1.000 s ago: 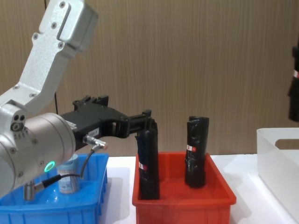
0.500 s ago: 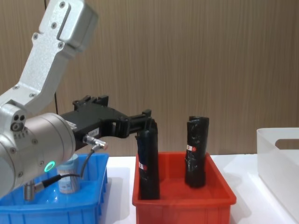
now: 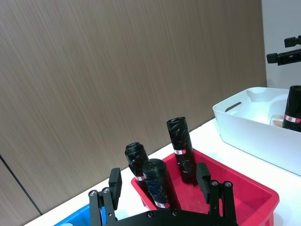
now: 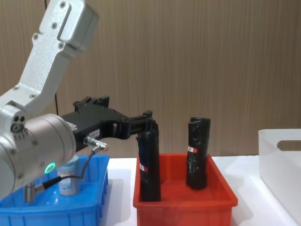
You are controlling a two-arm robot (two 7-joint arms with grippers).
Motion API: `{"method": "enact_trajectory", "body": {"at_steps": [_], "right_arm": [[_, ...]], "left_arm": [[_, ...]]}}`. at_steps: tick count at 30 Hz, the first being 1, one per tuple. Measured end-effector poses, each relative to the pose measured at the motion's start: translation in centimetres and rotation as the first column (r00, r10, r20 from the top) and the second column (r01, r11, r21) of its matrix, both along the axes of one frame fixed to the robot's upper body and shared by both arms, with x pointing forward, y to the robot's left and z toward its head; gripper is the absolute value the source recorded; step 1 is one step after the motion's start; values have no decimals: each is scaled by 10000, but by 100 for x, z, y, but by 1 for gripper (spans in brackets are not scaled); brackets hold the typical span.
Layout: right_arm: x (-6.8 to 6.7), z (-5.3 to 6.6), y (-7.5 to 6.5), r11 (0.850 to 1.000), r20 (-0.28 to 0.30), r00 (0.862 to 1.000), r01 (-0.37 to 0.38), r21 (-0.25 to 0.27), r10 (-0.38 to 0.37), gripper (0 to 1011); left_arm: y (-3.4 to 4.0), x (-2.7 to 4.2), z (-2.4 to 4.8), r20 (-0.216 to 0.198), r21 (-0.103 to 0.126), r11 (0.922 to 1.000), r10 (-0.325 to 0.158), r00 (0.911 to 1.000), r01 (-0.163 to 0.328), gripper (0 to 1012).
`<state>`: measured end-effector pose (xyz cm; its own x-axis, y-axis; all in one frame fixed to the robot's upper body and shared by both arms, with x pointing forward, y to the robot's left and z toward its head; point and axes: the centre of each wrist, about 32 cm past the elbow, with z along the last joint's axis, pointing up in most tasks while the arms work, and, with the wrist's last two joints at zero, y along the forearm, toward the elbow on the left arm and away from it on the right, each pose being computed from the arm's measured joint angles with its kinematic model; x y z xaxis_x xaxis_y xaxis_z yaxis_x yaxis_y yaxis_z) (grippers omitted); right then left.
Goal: Pick the cotton swabs from the blue box and place them into the white box.
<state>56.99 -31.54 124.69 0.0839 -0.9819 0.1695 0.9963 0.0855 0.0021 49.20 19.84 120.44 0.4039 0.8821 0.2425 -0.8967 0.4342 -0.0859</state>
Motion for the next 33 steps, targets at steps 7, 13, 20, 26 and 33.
{"method": "enact_trajectory", "body": {"at_steps": [7, 13, 20, 26, 33], "right_arm": [[-5, -17, -16, 10000, 14, 10000, 53, 62, -53, 1001], [-12, -24, -18, 9999, 26, 10000, 69, 81, -69, 1001], [-20, -26, -19, 9999, 46, 10000, 76, 101, -76, 1001], [-22, -28, -20, 9999, 54, 10000, 81, 117, -81, 1001], [-24, -28, -21, 9999, 64, 9999, 83, 131, -84, 1002]], "left_arm": [[0, 0, 0, 1, -1, 10000, 0, 10000, 0, 1004], [0, 0, 0, 1, 0, 10000, 0, 10000, 0, 1004], [0, 0, 0, 0, 0, 10000, -1, 10000, 1, 1004], [0, 0, 0, 0, 0, 10000, 0, 10000, 0, 1004], [0, 0, 0, 1, -1, 10000, 0, 10000, 0, 1004]]}}
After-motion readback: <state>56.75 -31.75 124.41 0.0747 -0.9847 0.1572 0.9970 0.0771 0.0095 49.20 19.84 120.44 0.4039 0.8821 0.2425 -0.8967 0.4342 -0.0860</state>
